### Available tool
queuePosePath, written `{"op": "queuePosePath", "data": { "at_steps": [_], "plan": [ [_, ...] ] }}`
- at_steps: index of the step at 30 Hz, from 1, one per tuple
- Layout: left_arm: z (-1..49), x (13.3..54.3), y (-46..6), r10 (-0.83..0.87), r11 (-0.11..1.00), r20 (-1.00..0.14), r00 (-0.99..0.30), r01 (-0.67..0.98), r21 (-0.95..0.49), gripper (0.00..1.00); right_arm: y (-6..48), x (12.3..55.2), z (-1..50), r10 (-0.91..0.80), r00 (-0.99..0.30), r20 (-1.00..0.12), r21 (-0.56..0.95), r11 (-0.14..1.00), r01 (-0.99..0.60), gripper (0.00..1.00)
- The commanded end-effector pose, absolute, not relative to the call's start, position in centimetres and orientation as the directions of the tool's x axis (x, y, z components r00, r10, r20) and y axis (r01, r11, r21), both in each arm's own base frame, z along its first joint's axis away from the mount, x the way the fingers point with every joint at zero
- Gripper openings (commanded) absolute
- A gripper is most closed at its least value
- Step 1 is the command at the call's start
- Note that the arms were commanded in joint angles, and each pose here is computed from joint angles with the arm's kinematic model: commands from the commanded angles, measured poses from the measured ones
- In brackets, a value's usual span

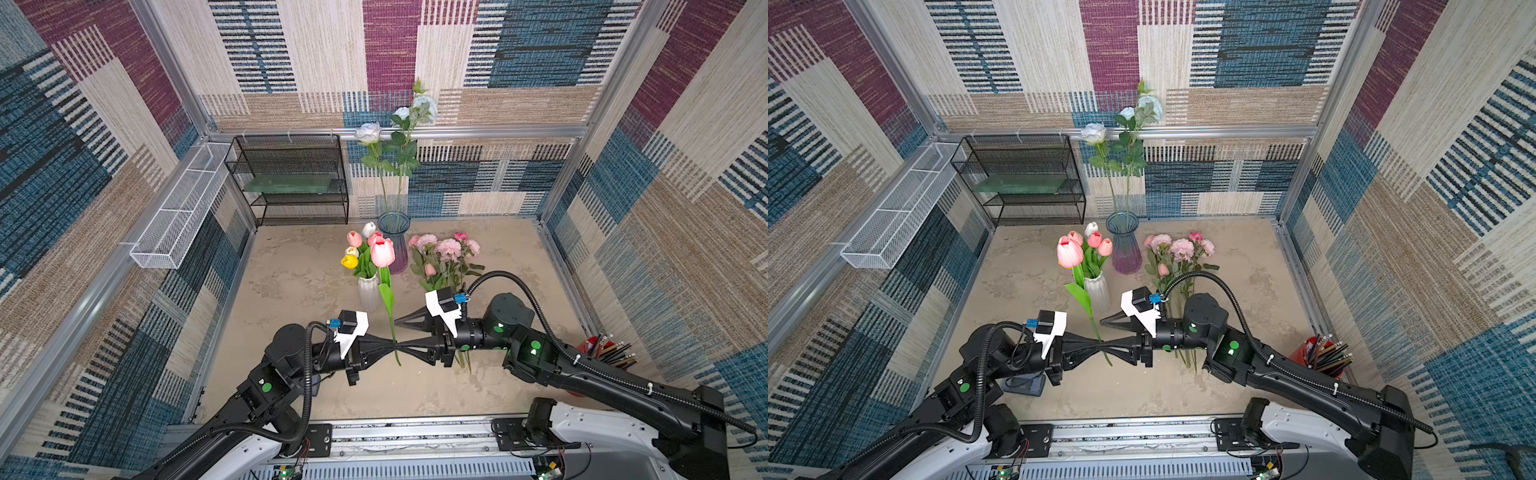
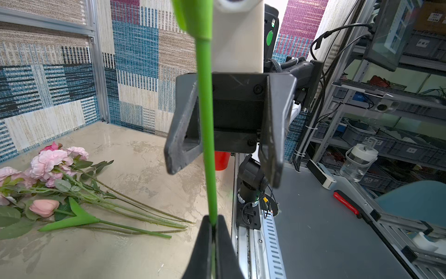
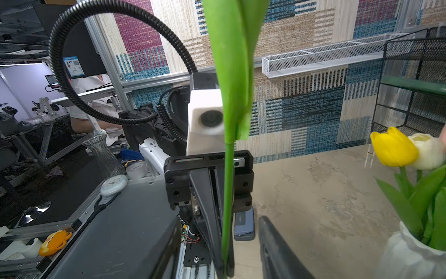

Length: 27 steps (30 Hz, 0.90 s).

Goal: Pick out pink flowers from the vase
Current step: Pick up the flower from the vase, then place the flower at the center of the board.

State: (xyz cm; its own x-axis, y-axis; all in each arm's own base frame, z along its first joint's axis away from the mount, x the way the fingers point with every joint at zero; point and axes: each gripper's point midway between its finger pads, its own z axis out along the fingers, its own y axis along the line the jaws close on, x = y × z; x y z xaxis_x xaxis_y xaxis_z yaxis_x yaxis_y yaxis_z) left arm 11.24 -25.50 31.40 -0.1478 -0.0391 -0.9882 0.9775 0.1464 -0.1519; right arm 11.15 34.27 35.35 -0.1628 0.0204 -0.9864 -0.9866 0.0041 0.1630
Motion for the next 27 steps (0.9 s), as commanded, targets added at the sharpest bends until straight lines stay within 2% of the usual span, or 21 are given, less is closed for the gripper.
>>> {"op": "queuePosePath", "data": {
  "at_steps": [1,3,6,9,11,13,14,17,19,20,22,24,27],
  "plan": [
    [32.3,10.7,-25.5,-0.061,0.113,-0.99,-0.124,0.985,-0.13,0.0,34.5,11.4,36.4,0.06,-0.159,-0.985,0.159,0.001,-0.987,0.5],
    [32.2,10.6,-25.5,-0.058,0.114,-0.991,-0.122,0.985,-0.128,0.0,34.8,11.4,36.1,0.051,-0.169,-0.984,0.169,-0.003,-0.986,0.47],
    [32.0,10.8,-25.5,-0.055,0.121,-0.991,-0.124,0.984,-0.13,0.0,35.3,11.3,35.9,0.04,-0.177,-0.983,0.176,-0.025,-0.984,0.38],
    [32.1,10.7,-25.5,-0.056,0.119,-0.991,-0.124,0.984,-0.13,0.0,35.3,11.2,36.1,0.041,-0.171,-0.984,0.17,-0.031,-0.985,0.13],
    [32.0,10.8,-25.6,-0.051,0.122,-0.99,-0.129,0.983,-0.135,0.0,35.1,11.2,36.2,0.043,-0.163,-0.986,0.162,-0.027,-0.986,0.01],
    [32.0,10.8,-25.5,-0.043,0.126,-0.99,-0.132,0.983,-0.137,0.0,34.8,11.3,36.5,0.053,-0.153,-0.987,0.153,-0.009,-0.988,0.0],
    [32.1,10.9,-25.5,-0.039,0.132,-0.991,-0.131,0.982,-0.135,0.03,34.5,11.5,36.7,0.057,-0.149,-0.987,0.15,0.007,-0.989,0.0],
    [31.9,11.5,-25.0,0.0,0.192,-0.991,-0.134,0.973,-0.131,0.26,33.4,13.0,37.4,0.074,-0.15,-0.986,0.158,0.108,-0.982,0.0],
    [31.4,12.7,-23.8,0.059,0.308,-0.989,-0.138,0.945,-0.113,0.4,31.9,14.8,37.9,0.1,-0.18,-0.979,0.198,0.223,-0.955,0.0],
    [31.3,13.2,-23.2,0.085,0.357,-0.986,-0.142,0.929,-0.103,0.43,31.2,15.6,37.7,0.106,-0.201,-0.974,0.223,0.279,-0.934,0.0],
    [30.7,14.3,-21.6,0.143,0.464,-0.976,-0.166,0.882,-0.082,0.48,29.1,18.1,36.6,0.11,-0.254,-0.961,0.277,0.432,-0.858,0.0],
    [29.8,14.7,-20.3,0.18,0.531,-0.962,-0.204,0.843,-0.079,0.48,27.3,20.2,34.4,0.094,-0.323,-0.942,0.319,0.553,-0.77,0.0],
    [28.1,14.5,-19.5,0.183,0.562,-0.945,-0.271,0.818,-0.125,0.47,24.1,23.0,29.4,0.067,-0.476,-0.877,0.376,0.713,-0.592,0.0]
  ]
}}
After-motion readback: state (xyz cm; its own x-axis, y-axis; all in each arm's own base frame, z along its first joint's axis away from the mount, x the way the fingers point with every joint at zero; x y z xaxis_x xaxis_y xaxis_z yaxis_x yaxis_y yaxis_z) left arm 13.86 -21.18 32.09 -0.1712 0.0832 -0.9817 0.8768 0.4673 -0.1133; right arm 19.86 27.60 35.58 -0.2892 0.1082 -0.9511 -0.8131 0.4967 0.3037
